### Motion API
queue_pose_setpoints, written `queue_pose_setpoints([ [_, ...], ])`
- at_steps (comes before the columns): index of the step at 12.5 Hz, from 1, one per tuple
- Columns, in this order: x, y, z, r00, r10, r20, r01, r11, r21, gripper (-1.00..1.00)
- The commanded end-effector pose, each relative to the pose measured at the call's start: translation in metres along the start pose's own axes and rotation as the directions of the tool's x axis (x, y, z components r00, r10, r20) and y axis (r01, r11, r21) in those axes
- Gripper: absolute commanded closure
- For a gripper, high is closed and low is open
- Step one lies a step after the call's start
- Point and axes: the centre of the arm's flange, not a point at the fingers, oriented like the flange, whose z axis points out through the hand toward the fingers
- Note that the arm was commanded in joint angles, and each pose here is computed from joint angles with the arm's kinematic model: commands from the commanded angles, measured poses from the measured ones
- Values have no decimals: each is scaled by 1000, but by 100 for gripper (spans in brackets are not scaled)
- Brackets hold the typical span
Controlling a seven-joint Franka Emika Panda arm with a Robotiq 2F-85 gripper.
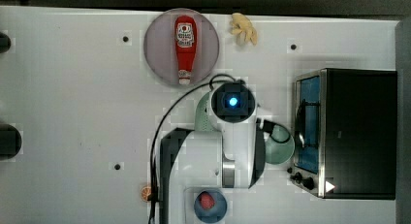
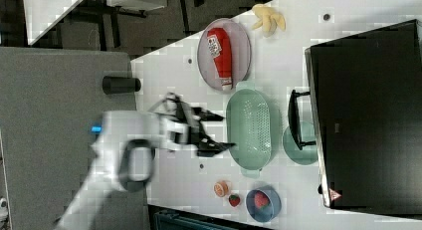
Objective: Drag strainer left to right.
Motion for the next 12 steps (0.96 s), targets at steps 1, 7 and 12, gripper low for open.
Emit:
queue_pose_setpoints([
  [1, 1, 19, -101, 997, -71, 11, 70, 996, 63, -100],
  [7, -25, 66, -234, 984, -171, 47, 167, 983, 70, -100],
  [12, -25, 66, -236, 984, -172, 51, 169, 984, 64, -100],
])
